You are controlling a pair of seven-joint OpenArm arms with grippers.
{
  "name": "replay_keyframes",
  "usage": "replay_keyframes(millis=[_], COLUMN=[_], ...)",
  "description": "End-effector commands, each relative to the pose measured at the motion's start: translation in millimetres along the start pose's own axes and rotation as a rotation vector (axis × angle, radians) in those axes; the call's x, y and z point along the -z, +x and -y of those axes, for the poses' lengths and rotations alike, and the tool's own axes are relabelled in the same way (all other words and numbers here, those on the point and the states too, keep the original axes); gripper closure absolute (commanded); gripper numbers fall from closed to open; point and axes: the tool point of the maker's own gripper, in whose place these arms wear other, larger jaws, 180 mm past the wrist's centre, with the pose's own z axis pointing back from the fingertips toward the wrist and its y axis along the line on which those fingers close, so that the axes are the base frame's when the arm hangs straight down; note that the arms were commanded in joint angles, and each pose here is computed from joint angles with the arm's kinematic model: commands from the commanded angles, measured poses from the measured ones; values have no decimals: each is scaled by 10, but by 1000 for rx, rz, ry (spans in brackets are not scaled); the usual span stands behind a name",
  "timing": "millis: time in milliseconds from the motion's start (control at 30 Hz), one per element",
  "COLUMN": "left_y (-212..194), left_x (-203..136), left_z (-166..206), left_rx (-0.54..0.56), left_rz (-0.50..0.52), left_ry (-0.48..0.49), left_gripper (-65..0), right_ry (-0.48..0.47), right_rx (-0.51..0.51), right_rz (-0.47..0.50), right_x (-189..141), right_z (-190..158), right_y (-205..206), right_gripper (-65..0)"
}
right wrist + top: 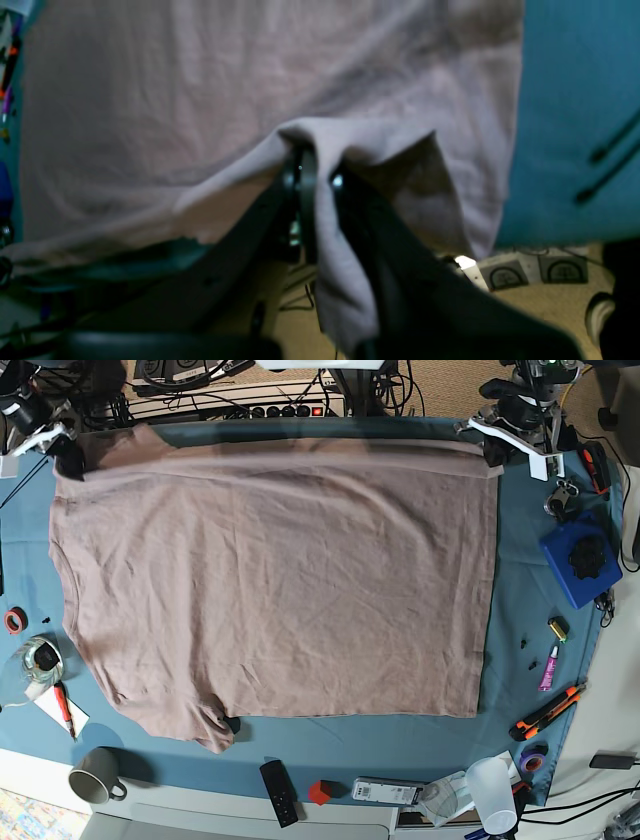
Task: Fold the T-shirt properly
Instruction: 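Lay the held shoulder edge down across the shirt body with both grippers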
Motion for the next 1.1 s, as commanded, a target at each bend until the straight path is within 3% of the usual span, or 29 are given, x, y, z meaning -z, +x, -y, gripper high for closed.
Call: replay_keyframes(millis=[0,433,700,1067], left_y=[83,428,720,877], left_x=[-37,-20,16,326], left_z=[7,11,27,-42], left_rx=[13,67,155,181], left_rz=[30,149,218,229], left_ry=[-3,-12,-34,-54], left_gripper=[0,0,0,0], right_ry=[-2,-4,-4,-28], right_rx=[-33,-62,-152,-222], right_rz=[44,110,44,80], right_x=[-39,98,472,696], right_z=[-8,-44,-178,-263], right_y=[171,422,384,702], right_gripper=[0,0,0,0])
